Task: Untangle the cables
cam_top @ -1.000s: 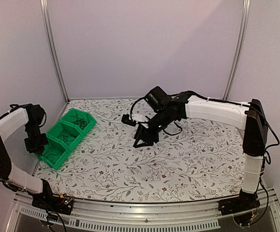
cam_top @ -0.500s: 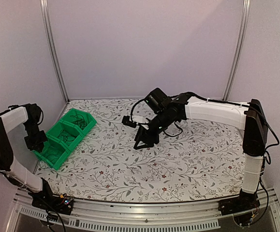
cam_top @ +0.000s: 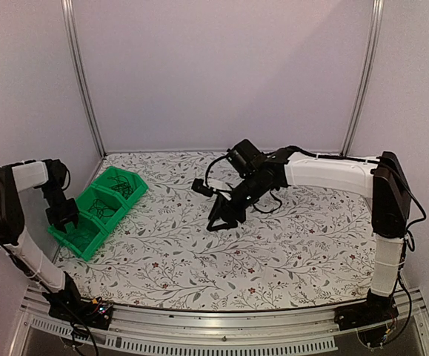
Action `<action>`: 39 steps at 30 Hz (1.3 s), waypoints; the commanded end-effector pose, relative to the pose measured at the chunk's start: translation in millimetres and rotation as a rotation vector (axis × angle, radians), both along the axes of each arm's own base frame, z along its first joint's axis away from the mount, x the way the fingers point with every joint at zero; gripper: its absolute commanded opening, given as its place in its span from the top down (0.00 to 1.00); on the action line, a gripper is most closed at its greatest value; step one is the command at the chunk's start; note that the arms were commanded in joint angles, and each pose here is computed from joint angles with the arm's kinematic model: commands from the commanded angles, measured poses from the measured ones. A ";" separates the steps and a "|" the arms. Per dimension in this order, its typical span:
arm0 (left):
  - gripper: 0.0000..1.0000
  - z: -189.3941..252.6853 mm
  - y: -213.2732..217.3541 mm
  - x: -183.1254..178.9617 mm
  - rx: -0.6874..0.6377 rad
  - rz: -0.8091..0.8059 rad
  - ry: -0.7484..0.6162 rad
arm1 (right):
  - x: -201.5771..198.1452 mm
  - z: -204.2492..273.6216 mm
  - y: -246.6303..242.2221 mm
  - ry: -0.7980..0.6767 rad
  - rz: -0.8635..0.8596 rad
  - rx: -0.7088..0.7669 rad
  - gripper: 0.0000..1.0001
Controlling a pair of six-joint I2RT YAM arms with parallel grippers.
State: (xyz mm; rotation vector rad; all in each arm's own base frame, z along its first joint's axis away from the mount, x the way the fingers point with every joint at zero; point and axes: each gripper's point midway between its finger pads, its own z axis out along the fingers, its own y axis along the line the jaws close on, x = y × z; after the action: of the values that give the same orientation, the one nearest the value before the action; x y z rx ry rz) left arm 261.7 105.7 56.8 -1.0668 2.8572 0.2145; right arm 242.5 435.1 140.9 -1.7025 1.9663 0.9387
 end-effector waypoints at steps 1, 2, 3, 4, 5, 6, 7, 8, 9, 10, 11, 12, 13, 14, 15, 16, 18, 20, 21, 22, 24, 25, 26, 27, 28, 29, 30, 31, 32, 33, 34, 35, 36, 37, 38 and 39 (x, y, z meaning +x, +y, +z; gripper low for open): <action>0.57 35.5 3.3 -4.5 0.024 0.032 -0.039 | 11.7 17.1 2.8 0.011 -0.019 0.081 0.52; 0.52 47.6 2.7 -7.5 0.031 0.049 -0.061 | 12.8 18.2 3.0 0.012 -0.020 0.088 0.52; 0.49 61.3 1.9 -10.2 0.038 0.074 -0.097 | 14.5 19.9 3.0 0.010 -0.022 0.095 0.52; 0.46 74.3 1.0 -13.2 0.046 0.089 -0.132 | 15.8 20.6 2.9 0.009 -0.022 0.101 0.52; 0.45 86.8 0.8 -15.6 0.058 0.102 -0.169 | 16.6 21.0 3.0 0.012 -0.023 0.107 0.52; 0.44 97.5 0.5 -20.2 0.069 0.119 -0.197 | 17.2 23.2 3.9 0.015 -0.023 0.120 0.52; 0.43 105.0 -0.1 -26.7 0.079 0.133 -0.210 | 20.2 25.2 2.8 0.020 -0.028 0.132 0.52; 0.42 108.9 -2.7 -33.7 0.076 0.140 -0.216 | 20.7 26.8 3.2 0.034 -0.032 0.143 0.52; 0.42 108.7 -6.2 -41.9 0.068 0.146 -0.207 | 23.9 27.7 1.8 0.046 -0.038 0.154 0.52; 0.42 105.9 -9.7 -50.1 0.058 0.147 -0.188 | 26.9 29.1 0.4 0.060 -0.047 0.165 0.52; 0.42 101.5 -12.9 -59.2 0.048 0.147 -0.160 | 29.5 30.4 -0.7 0.071 -0.052 0.176 0.52; 0.43 96.6 -16.3 -67.4 0.038 0.145 -0.131 | 32.2 31.1 -2.2 0.086 -0.062 0.184 0.52; 0.43 91.9 -18.2 -76.2 0.034 0.151 -0.101 | 35.4 31.6 -3.9 0.097 -0.071 0.191 0.52; 0.43 88.0 -19.7 -83.3 0.031 0.160 -0.078 | 37.5 31.3 -5.1 0.105 -0.075 0.196 0.52; 0.43 84.6 -21.8 -88.3 0.025 0.170 -0.064 | 39.0 31.6 -6.1 0.116 -0.081 0.199 0.52; 0.43 80.1 -25.0 -91.4 0.010 0.178 -0.057 | 40.1 31.6 -6.6 0.124 -0.083 0.203 0.52; 0.42 59.3 -35.4 -99.4 -0.044 0.206 -0.029 | 40.9 30.9 -6.6 0.143 -0.088 0.208 0.52; 0.42 49.2 -36.6 -102.9 -0.048 0.218 -0.015 | 40.9 30.2 -6.5 0.144 -0.087 0.208 0.52; 0.43 44.3 -37.2 -105.0 -0.049 0.220 -0.006 | 41.1 29.9 -6.6 0.145 -0.089 0.206 0.52; 0.46 40.4 -38.1 -105.9 -0.053 0.219 -0.001 | 40.9 29.0 -6.9 0.148 -0.091 0.204 0.52; 0.49 37.5 -37.6 -106.2 -0.050 0.221 0.002 | 42.0 28.0 -8.2 0.145 -0.096 0.200 0.52; 0.49 36.8 -37.3 -105.8 -0.049 0.221 0.002 | 41.5 27.7 -8.4 0.146 -0.096 0.198 0.52; 0.51 35.4 -37.0 -105.7 -0.049 0.219 0.005 | 41.8 27.3 -8.8 0.148 -0.098 0.197 0.52; 0.53 33.2 -37.1 -105.8 -0.050 0.213 0.014 | 42.0 26.5 -9.3 0.152 -0.099 0.195 0.52; 0.55 30.4 -37.2 -106.1 -0.052 0.207 0.026 | 42.6 26.2 -9.7 0.154 -0.101 0.194 0.52; 0.57 27.1 -36.5 -106.4 -0.050 0.202 0.040 | 43.2 26.1 -10.1 0.155 -0.102 0.195 0.52; 0.58 24.3 -35.5 -106.8 -0.047 0.197 0.054 | 44.0 27.0 -10.5 0.155 -0.102 0.198 0.52; 0.59 21.1 -34.0 -108.0 -0.040 0.194 0.072 | 44.8 26.9 -10.9 0.157 -0.103 0.199 0.52; 0.62 18.6 -32.5 -108.4 -0.033 0.189 0.083 | 45.4 26.7 -10.9 0.158 -0.103 0.201 0.52; 0.62 15.7 -32.2 -108.4 -0.034 0.186 0.095 | 45.7 25.9 -10.9 0.160 -0.102 0.201 0.52; 0.63 13.9 -32.0 -107.9 -0.036 0.182 0.095 | 46.3 25.6 -11.1 0.161 -0.102 0.202 0.52; 0.64 11.6 -32.5 -107.1 -0.041 0.177 0.098 | 46.8 25.4 -11.2 0.164 -0.103 0.203 0.52; 0.66 10.2 -32.7 -107.2 -0.041 0.173 0.102 | 47.9 24.8 -11.9 0.168 -0.106 0.204 0.52; 0.67 10.0 -32.5 -106.8 -0.040 0.173 0.100 | 48.2 24.5 -12.3 0.173 -0.107 0.205 0.52; 0.70 10.3 -32.1 -106.2 -0.039 0.175 0.098 | 49.5 23.7 -13.0 0.177 -0.110 0.206 0.52; 0.76 11.4 -31.7 -105.4 -0.037 0.175 0.094 | 51.0 23.9 -13.6 0.181 -0.113 0.208 0.52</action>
State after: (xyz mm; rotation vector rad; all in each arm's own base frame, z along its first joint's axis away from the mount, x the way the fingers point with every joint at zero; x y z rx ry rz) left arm 150.9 69.2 68.5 -1.3674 2.8847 0.2220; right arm 289.1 423.2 171.1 -1.4437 1.9570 1.2028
